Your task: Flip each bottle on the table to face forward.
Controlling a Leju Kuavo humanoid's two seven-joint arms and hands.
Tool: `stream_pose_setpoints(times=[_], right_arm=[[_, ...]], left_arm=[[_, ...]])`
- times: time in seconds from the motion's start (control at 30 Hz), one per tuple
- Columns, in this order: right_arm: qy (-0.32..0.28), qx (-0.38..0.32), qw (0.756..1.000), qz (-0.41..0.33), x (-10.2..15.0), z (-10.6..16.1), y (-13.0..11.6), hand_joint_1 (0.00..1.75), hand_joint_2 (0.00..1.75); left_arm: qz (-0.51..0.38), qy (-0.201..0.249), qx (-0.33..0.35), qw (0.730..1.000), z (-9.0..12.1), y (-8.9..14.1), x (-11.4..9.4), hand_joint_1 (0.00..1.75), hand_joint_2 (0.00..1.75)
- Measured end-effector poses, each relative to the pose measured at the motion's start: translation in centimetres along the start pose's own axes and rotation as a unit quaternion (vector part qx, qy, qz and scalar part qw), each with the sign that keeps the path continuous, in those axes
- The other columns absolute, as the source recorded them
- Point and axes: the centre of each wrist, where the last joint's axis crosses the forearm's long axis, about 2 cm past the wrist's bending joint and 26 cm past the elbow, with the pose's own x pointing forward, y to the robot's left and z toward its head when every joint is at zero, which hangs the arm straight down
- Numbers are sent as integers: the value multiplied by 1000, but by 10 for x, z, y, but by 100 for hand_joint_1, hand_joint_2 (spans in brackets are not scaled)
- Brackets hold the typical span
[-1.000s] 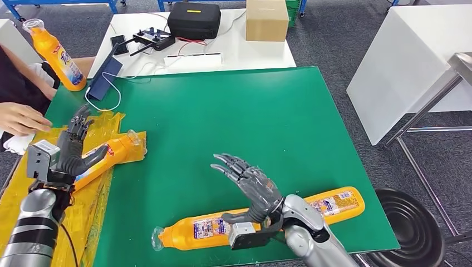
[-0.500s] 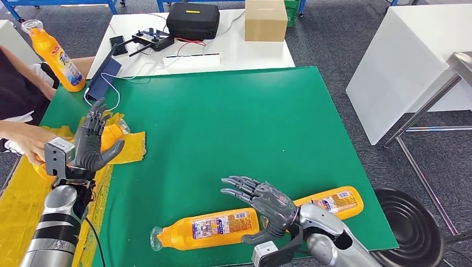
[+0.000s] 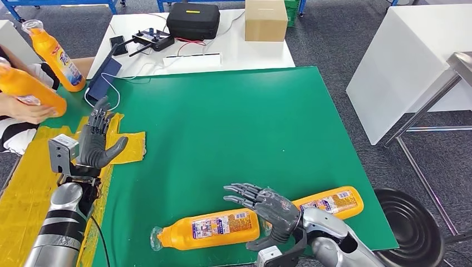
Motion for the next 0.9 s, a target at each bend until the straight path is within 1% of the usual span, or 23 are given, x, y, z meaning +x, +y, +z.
stream_pose_setpoints(times=[0.17, 0.33, 0.43, 0.63, 0.77, 0.9], right_arm=[[4, 5, 1000, 6, -2, -3, -4, 0, 175], [37, 16, 998, 41, -9, -14, -11, 0, 175], [48, 20, 997, 65, -13, -30, -16, 0, 175], [54, 35, 994, 93, -13, -74, -23, 0, 175], [49, 51, 994, 86, -11, -93, -16, 0, 175], [28, 75, 996, 32, -10, -103, -9, 0, 175]], left_arm=[[7, 0, -1, 1000, -2, -4, 0, 0, 175], [11, 1, 1, 1000, -3, -7, -1, 0, 175], [19, 0, 3, 1000, -3, -9, -1, 0, 175], [54, -10, -11, 998, -2, -16, -1, 0, 175], [63, -11, -12, 998, -1, -17, -1, 0, 175], [69, -14, -13, 997, -4, -18, -1, 0, 175]])
